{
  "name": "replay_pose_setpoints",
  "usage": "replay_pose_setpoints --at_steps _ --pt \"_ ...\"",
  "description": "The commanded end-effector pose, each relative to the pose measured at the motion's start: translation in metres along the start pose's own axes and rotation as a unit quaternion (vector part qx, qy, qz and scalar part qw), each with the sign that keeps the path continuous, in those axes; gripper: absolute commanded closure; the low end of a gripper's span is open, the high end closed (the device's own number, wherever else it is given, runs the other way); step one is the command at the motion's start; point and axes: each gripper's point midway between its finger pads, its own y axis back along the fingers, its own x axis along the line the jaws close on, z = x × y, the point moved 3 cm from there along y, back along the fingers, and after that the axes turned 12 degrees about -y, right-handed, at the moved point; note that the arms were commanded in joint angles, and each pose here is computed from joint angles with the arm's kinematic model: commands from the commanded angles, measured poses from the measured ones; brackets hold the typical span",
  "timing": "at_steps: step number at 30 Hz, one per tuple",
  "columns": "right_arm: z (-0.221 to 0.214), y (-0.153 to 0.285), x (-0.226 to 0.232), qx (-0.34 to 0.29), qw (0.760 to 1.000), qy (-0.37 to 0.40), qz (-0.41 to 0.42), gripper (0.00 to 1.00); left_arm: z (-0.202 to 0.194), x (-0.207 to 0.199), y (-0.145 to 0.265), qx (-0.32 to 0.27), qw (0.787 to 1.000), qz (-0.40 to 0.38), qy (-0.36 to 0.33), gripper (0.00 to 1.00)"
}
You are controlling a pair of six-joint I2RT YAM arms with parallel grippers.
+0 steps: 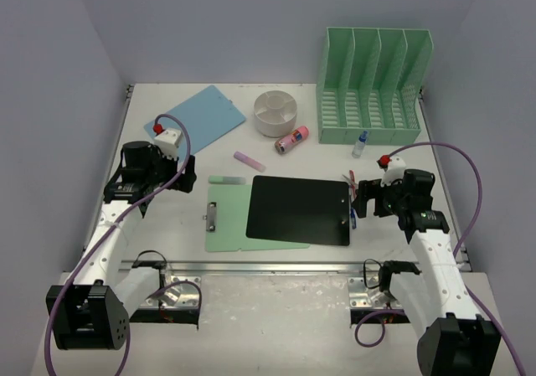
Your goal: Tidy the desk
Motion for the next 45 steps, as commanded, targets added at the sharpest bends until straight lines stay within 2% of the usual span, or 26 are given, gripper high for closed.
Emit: replay_pose_setpoints --at_steps 1,9,13,17,18,19,20,21,22,23,24,26,27,28,29,38,45 --pt "0.013 -0.001 0.002 -0.025 1.000 0.005 0.005 0.01 0.010 -0.001 0.001 -0.024 1.000 -0.003 -0.015 0.00" --pt "0.013 -0.001 0.003 -0.025 1.000 0.005 0.006 0.01 0.014 -0.009 0.005 -0.038 0.998 -0.028 -0.031 0.00" --pt "0.013 -0.001 0.003 -0.025 1.000 0.005 0.006 0.01 0.032 -0.035 -0.001 -0.050 0.993 -0.054 -0.091 0.00" --pt "0.012 -0.002 0.002 -0.021 1.000 0.001 0.006 0.01 0.059 -0.065 -0.028 -0.011 0.986 -0.097 -0.138 0.02" --pt "0.012 -0.003 0.001 -0.020 1.000 0.002 0.004 0.01 0.086 -0.067 -0.026 -0.025 0.984 -0.100 -0.146 0.06" --pt "0.012 -0.003 0.000 -0.019 1.000 -0.001 0.000 0.01 0.096 -0.078 -0.032 -0.023 0.981 -0.118 -0.154 0.08" --pt "0.011 -0.003 0.000 -0.018 1.000 -0.001 0.000 0.01 0.094 -0.086 -0.046 0.008 0.978 -0.137 -0.157 0.12" --pt "0.011 -0.003 0.000 -0.018 1.000 -0.001 -0.002 0.01 0.126 -0.088 -0.046 -0.015 0.977 -0.137 -0.163 0.21" --pt "0.011 -0.003 -0.001 -0.018 1.000 -0.003 -0.003 0.01 0.134 -0.101 -0.051 -0.012 0.974 -0.151 -0.168 0.25" --pt "0.011 -0.003 0.000 -0.017 1.000 -0.002 -0.002 0.01 0.131 -0.109 -0.068 0.016 0.972 -0.166 -0.168 0.29" --pt "0.011 -0.003 -0.001 -0.018 1.000 -0.002 -0.003 0.01 0.159 -0.119 -0.067 -0.007 0.970 -0.171 -0.175 0.37" --pt "0.011 -0.004 -0.002 -0.020 1.000 -0.001 -0.005 0.01 0.159 -0.134 -0.094 0.019 0.966 -0.182 -0.183 0.42" --pt "0.011 -0.004 -0.003 -0.020 1.000 -0.001 -0.007 0.01 0.178 -0.142 -0.096 0.000 0.965 -0.180 -0.190 0.44" --pt "0.010 -0.005 -0.003 -0.019 1.000 0.000 -0.007 0.01 0.176 -0.150 -0.113 0.007 0.964 -0.182 -0.193 0.45" --pt "0.010 -0.005 -0.004 -0.018 1.000 -0.001 -0.009 0.01 0.189 -0.156 -0.118 -0.007 0.964 -0.178 -0.197 0.46" --pt "0.008 -0.007 -0.005 -0.015 1.000 -0.002 -0.012 0.01 0.223 -0.185 -0.180 -0.064 0.968 -0.175 -0.170 0.45" --pt "0.008 -0.007 -0.005 -0.016 1.000 -0.001 -0.012 0.01 0.205 -0.209 -0.213 -0.047 0.967 -0.169 -0.185 0.45"
